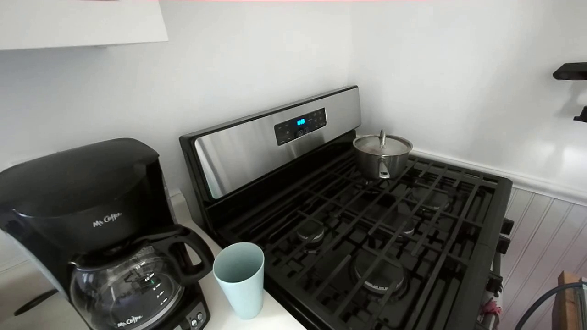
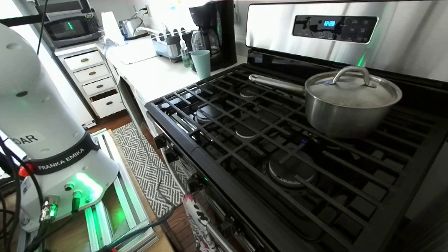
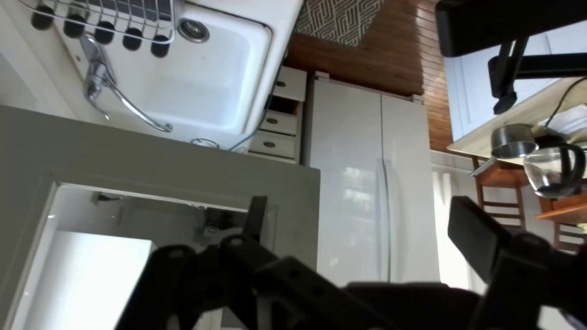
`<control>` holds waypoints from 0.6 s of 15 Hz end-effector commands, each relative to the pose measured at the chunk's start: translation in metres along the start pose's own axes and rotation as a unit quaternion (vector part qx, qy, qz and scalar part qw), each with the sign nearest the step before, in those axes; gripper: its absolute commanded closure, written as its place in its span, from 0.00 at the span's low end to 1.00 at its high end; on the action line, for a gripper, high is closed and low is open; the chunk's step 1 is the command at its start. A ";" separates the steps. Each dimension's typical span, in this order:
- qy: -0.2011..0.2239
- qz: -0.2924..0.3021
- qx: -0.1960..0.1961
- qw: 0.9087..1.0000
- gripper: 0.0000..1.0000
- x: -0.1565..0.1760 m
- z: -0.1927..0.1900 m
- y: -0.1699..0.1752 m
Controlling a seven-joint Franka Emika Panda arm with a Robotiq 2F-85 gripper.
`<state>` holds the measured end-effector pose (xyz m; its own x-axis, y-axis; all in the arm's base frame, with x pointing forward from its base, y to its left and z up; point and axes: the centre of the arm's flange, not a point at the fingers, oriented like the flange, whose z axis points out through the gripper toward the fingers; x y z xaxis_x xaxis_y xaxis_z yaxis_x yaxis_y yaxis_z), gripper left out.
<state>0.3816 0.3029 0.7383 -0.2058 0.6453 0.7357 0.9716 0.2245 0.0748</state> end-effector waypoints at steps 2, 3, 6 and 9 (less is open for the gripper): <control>-0.059 0.077 -0.068 0.993 0.00 -0.034 -0.031 -0.058; -0.070 0.095 -0.079 0.990 0.00 -0.046 -0.037 -0.070; -0.098 0.147 -0.114 0.978 0.00 -0.083 -0.056 -0.097; -0.123 0.201 -0.150 0.960 0.00 -0.125 -0.078 -0.112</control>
<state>0.3296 0.1833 0.7139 0.0958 0.7907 0.6047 0.9895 -0.1417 0.0285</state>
